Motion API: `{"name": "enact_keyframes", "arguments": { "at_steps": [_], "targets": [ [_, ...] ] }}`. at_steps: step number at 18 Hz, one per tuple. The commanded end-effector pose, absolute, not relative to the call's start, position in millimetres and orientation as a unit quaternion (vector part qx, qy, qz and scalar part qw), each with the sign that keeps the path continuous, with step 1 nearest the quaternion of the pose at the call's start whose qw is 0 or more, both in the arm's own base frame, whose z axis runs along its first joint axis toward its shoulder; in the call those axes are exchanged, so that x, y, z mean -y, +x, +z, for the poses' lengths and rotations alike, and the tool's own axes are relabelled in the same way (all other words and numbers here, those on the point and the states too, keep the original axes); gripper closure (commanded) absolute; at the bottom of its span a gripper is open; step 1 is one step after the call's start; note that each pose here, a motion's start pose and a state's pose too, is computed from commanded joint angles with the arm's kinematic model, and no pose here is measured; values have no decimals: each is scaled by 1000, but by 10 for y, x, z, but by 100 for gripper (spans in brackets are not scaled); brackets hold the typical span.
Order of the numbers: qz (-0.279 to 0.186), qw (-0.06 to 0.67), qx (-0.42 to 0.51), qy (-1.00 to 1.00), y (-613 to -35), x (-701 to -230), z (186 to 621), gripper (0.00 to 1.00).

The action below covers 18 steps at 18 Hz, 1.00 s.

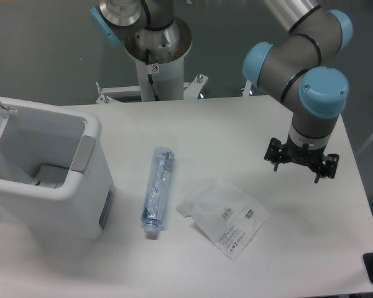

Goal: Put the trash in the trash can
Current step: 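Move the gripper over the white printed plastic packet and lower it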

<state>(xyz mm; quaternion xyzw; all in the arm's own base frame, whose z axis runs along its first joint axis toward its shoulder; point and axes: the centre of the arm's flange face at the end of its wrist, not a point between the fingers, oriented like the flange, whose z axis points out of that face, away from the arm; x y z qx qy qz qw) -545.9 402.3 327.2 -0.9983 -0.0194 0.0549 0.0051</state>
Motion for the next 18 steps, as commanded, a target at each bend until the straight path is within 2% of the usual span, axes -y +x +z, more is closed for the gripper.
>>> {"name": "enact_keyframes", "arguments": {
  "at_steps": [5,9,12,18],
  "targets": [
    [51,2,20,-998,-5454,-4031,3211,0],
    [36,-3,26,-999,-5395,-3975,3017,0],
    [44,1,23,-999,-5336,-4011,2860,0],
    [20,-9,36,-999,-5083,-4497,2460,0]
  ]
}}
